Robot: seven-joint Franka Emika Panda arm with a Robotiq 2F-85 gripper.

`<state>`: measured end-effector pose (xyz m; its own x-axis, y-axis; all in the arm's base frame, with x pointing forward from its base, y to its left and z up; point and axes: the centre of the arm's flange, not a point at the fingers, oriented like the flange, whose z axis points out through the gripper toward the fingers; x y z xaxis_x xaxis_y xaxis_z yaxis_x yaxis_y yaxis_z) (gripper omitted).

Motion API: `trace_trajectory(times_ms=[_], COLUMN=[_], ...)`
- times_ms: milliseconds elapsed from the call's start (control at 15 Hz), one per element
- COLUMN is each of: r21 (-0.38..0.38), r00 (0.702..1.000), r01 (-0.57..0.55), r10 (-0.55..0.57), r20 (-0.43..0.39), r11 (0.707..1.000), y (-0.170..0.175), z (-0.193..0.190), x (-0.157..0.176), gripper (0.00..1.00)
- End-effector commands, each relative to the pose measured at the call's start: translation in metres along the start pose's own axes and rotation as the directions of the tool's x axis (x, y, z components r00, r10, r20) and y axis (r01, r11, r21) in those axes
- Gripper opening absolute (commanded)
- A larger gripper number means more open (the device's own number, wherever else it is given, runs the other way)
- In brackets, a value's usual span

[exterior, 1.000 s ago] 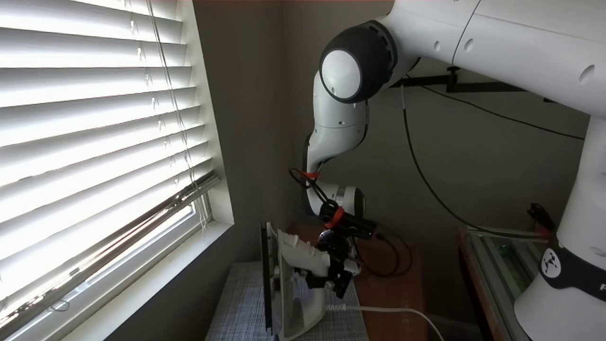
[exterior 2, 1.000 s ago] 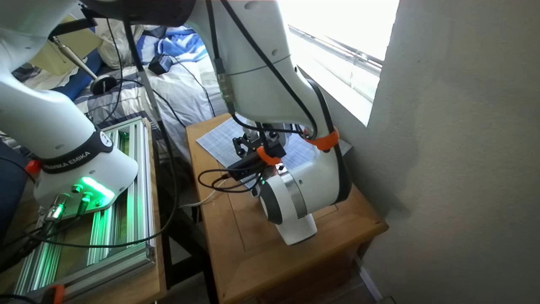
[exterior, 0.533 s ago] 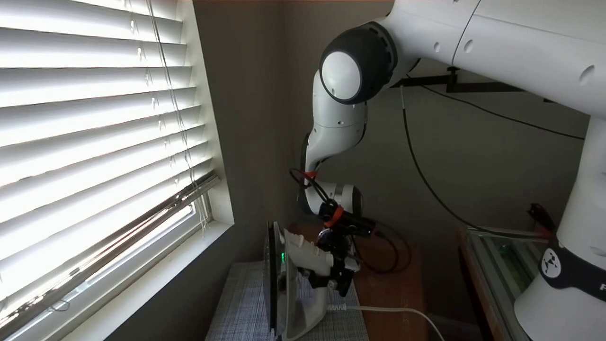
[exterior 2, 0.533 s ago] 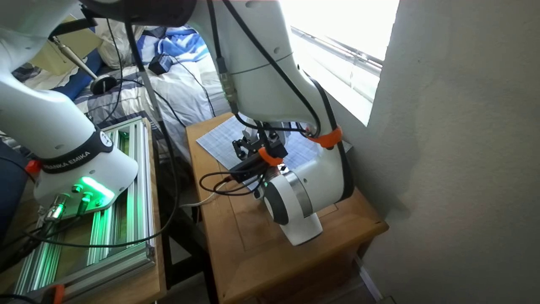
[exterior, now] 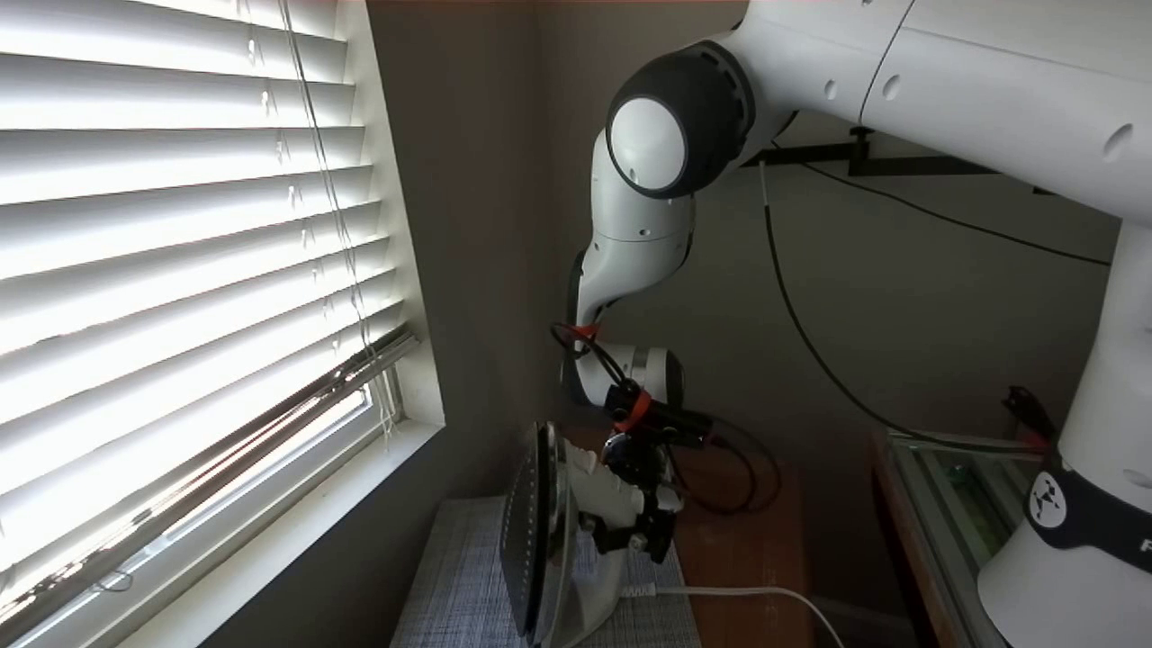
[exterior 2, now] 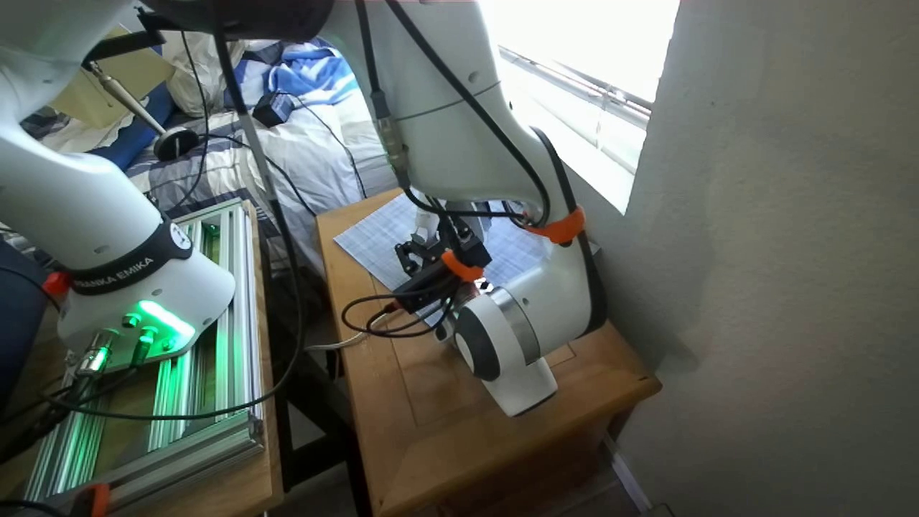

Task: Place the iron upright.

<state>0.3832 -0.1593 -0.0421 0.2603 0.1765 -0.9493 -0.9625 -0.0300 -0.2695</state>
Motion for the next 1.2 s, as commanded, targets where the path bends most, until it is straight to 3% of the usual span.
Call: trace_trajectory(times_ms=[0,333,400,467,533,600,733,933,1133], r21=[-0.046,-0.048,-0.049,-0.05,-0.05,-0.051,-0.051,-0.052,-0.05], r00=[0.999,0.998,0.998,0.998,0.998,0.997,0.997,0.996,0.994], r01=[-0.005,-0.009,-0.01,-0.011,-0.01,-0.011,-0.014,-0.02,-0.024], r10=[0.003,0.006,0.007,0.008,0.007,0.007,0.01,0.015,0.019], r20=[-0.04,-0.055,-0.061,-0.066,-0.07,-0.073,-0.073,-0.087,-0.107], r11=[0.999,0.999,0.999,0.999,0.999,0.999,0.999,0.998,0.998], y=[0.005,0.004,0.003,0.003,0.003,0.003,0.003,0.004,0.005], z=[-0.008,-0.01,-0.011,-0.012,-0.012,-0.012,-0.013,-0.017,-0.022], x=[0.014,0.013,0.012,0.012,0.012,0.012,0.012,0.011,0.009], gripper=[0.35,0.69,0.59,0.44,0.57,0.82,0.83,0.98,1.0])
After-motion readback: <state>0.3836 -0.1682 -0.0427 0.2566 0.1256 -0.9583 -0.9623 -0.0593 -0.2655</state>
